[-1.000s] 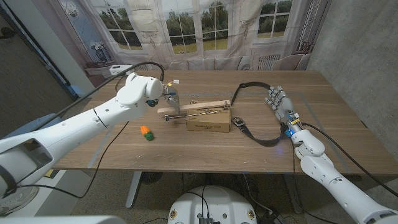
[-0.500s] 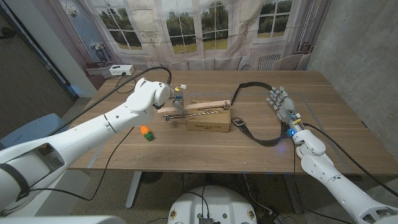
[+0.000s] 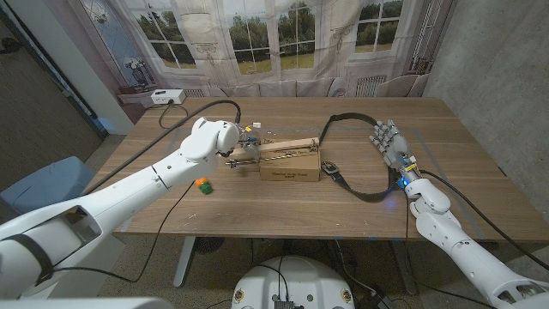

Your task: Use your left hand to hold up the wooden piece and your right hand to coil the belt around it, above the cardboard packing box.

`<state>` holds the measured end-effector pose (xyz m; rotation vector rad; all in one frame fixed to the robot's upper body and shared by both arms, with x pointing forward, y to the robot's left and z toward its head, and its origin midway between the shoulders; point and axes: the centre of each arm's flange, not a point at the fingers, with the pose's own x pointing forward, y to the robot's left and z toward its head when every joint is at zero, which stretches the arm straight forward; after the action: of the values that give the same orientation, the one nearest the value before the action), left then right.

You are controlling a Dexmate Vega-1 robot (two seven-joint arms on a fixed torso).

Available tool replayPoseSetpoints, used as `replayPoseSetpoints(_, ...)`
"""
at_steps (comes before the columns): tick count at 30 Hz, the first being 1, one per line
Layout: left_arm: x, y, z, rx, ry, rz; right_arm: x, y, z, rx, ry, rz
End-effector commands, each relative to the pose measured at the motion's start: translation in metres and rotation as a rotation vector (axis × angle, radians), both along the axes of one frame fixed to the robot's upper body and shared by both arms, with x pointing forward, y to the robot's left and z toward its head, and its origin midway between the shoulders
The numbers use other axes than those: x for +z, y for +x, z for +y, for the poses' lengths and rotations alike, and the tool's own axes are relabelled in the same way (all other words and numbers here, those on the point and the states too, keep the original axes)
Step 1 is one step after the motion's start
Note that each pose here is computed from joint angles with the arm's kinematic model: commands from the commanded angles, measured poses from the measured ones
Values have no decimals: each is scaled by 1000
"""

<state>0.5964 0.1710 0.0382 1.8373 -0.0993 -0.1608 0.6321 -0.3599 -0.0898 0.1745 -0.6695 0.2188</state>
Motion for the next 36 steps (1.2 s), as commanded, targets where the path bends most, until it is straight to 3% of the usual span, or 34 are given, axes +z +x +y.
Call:
replayPoseSetpoints(1,-17,11,-9,-92,-126,12,0,4,-7,-14,0,12)
replayPoseSetpoints(12,-14,13,-8,-63,-143,-53,2,6,-6,-15,-3,15)
replayPoseSetpoints(22,-11,7,-4,-37,-164,-244,6,9,-6,-17,-11,18)
replayPoseSetpoints(25,-9,2,-2,-42,-193,-343,7,10,-6,-17,-12,19)
replayPoseSetpoints(36,10,-10,-3,-24,-106,-449,15,12,-5,-40,-38,14)
